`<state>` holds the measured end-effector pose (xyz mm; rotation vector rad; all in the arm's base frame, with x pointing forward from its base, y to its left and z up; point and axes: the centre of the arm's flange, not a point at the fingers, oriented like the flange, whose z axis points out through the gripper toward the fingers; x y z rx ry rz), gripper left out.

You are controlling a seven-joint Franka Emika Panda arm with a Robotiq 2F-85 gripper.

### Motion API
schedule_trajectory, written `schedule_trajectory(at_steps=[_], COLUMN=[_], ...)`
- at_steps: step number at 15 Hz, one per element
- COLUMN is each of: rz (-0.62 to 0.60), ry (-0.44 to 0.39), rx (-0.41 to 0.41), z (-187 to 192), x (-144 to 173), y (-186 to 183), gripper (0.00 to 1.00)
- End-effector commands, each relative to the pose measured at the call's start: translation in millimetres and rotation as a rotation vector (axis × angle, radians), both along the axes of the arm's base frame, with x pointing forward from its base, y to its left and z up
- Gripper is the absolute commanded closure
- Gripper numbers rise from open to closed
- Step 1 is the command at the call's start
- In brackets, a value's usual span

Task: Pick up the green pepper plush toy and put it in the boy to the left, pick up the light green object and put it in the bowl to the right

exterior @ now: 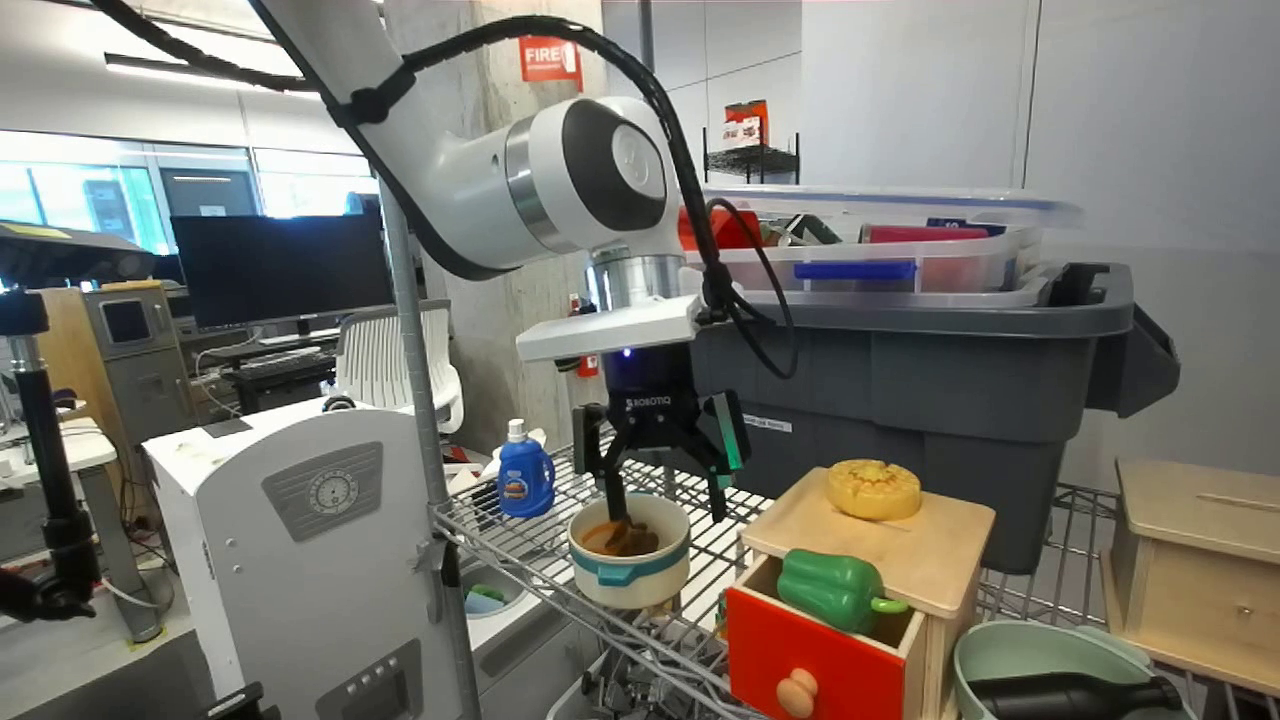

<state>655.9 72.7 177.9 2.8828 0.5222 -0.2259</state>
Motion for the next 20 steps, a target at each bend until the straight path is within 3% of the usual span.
schedule_trajectory(at_steps=[1, 7, 20], rz=[-0.01, -0.052, -0.135], ry=[-0.049, -0.098, -0.176], rx=[-0.016, -0.009, 0.015], z=[23, 40, 60], x=[-21, -38, -37], y=[-3, -17, -54], gripper=[0.0, 0.0, 0.0])
